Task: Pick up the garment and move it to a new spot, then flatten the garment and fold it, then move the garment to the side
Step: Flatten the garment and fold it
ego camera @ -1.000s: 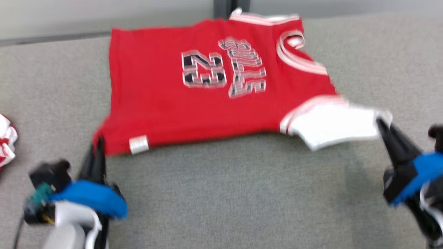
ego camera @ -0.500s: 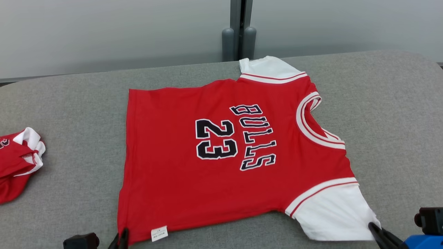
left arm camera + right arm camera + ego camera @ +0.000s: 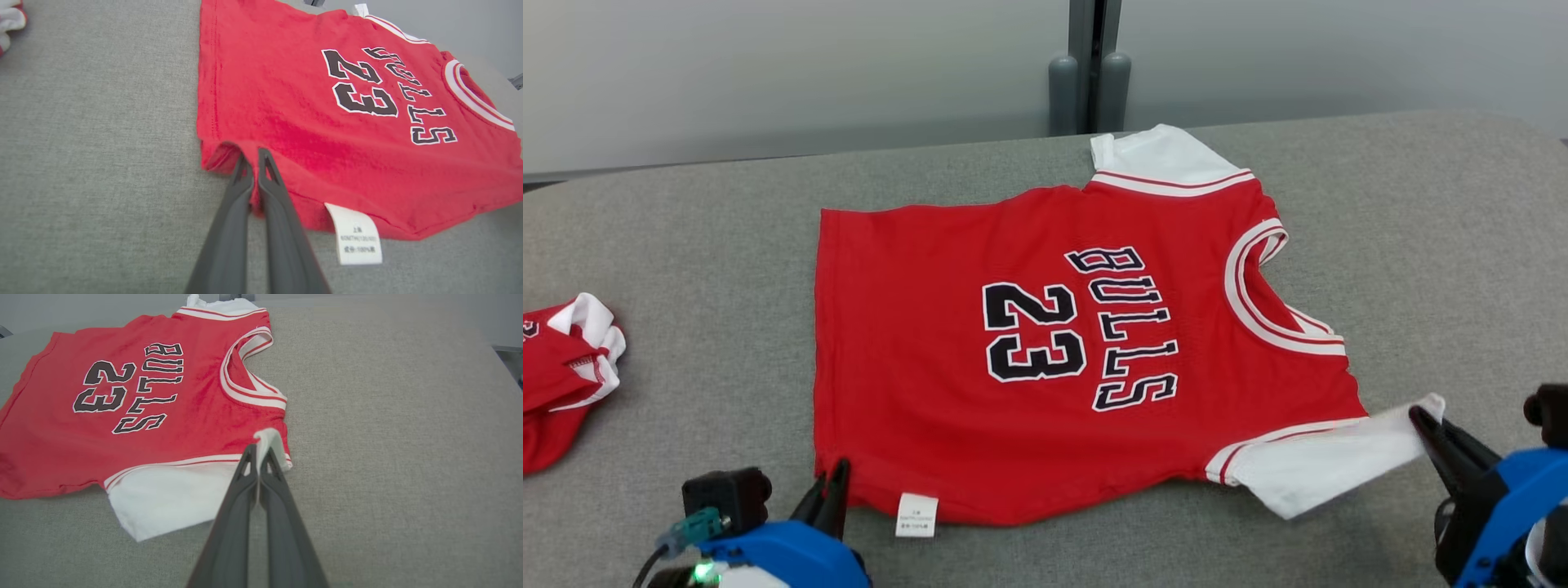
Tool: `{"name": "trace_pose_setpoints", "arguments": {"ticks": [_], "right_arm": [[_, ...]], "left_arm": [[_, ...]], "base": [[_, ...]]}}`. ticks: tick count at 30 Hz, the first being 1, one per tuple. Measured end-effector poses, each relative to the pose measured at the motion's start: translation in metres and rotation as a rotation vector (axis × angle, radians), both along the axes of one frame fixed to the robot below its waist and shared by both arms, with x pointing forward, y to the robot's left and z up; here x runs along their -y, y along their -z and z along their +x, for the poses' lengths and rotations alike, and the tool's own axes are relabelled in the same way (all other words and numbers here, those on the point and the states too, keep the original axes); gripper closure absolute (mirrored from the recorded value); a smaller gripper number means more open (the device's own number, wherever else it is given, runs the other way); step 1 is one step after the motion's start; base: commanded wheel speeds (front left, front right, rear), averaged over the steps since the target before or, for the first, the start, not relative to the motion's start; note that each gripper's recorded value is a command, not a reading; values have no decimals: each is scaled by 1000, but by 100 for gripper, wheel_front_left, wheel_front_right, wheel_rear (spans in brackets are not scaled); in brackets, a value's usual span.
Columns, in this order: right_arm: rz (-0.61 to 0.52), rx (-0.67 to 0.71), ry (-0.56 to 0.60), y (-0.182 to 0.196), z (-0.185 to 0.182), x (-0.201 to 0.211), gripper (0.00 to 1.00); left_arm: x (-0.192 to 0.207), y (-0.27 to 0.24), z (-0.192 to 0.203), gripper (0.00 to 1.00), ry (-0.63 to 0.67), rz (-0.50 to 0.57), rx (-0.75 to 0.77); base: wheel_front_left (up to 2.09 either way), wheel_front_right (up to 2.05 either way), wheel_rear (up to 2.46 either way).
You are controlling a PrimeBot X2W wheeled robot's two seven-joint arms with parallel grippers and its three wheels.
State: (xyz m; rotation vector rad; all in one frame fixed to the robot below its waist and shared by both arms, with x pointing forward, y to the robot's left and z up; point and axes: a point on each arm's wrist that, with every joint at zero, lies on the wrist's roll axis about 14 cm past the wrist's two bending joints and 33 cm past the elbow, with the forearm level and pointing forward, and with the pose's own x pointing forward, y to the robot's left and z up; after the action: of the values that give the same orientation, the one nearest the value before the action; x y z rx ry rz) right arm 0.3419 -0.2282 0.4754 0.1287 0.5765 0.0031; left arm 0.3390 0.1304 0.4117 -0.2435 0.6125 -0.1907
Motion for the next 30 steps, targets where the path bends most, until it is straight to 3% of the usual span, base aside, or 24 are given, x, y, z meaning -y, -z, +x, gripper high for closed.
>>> {"name": "trace_pose_setpoints", "arguments": {"ticks": [15,27,28,29,30], "right_arm": [[-44,20,-151,7,98,-17,100],[-38,59,-220,17,148,-36,100],[-36,65,-221,17,151,-37,89],[-31,77,-222,17,154,-38,0],[-26,92,-219,15,156,-39,0]], "left_arm": [[-6,1,90,100,-53,-20,63],[-10,33,97,100,-74,-3,2],[-10,33,97,72,-78,-5,6],[-11,31,99,0,-86,-9,20],[-11,28,101,0,-96,-14,38]], "base": [[0,0,0],[0,0,0],[0,0,0],[0,0,0],[0,0,0]]}}
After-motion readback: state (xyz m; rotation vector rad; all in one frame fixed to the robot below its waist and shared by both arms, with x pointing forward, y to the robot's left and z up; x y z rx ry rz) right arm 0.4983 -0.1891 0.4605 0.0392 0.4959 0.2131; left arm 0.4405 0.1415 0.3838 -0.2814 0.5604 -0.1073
